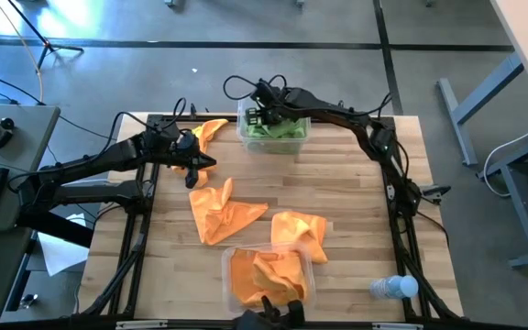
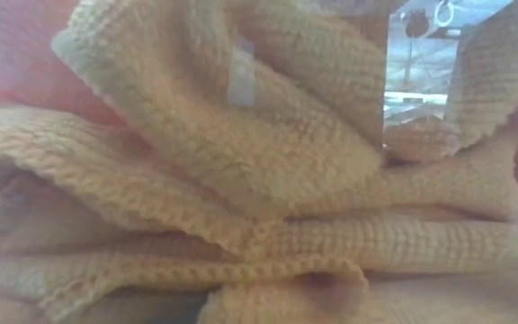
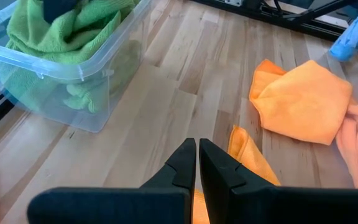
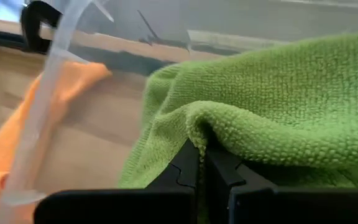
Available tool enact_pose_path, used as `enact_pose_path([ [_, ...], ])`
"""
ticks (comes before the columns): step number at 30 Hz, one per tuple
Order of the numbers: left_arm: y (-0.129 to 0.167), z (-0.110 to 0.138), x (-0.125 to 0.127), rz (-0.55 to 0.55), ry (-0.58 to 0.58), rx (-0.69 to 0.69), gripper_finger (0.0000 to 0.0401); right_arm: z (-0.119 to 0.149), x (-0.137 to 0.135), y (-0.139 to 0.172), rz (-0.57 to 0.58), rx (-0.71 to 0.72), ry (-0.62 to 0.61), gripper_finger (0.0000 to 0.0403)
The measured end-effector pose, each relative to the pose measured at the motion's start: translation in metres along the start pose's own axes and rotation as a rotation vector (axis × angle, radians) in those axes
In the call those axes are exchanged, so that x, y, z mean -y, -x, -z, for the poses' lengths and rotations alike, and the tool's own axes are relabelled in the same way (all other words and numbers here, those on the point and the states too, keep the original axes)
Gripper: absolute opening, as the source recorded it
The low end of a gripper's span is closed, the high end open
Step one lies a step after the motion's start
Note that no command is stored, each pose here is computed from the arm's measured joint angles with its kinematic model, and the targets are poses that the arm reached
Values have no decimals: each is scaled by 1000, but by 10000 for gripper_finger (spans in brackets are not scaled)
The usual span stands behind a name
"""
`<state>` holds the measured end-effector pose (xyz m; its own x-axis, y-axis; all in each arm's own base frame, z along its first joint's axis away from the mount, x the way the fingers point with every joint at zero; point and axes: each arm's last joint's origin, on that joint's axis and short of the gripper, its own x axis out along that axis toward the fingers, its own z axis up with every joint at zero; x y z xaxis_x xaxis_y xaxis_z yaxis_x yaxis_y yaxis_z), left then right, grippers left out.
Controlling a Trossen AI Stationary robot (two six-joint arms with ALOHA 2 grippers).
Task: Sort microfiber towel by color & place in baskets
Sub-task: Put the green towel into the top transparent bin
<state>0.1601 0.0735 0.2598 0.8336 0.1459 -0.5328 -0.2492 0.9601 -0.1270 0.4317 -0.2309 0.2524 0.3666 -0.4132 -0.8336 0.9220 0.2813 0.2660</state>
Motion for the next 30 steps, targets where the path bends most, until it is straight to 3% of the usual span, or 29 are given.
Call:
enact_pose_path([
  [9, 0, 0, 0, 0, 1, 0, 8, 1, 1, 0, 3, -34, 32, 0],
  [19, 0, 0, 0, 0, 9, 0, 8, -10, -20, 45, -56, 49, 150, 3],
  [23, 0, 0, 0, 0, 11, 0, 8, -15, -19, 60, -37, 65, 174, 26],
  [30, 0, 0, 0, 0, 36, -1, 8, -14, -3, 67, 70, 0, 186, 105],
])
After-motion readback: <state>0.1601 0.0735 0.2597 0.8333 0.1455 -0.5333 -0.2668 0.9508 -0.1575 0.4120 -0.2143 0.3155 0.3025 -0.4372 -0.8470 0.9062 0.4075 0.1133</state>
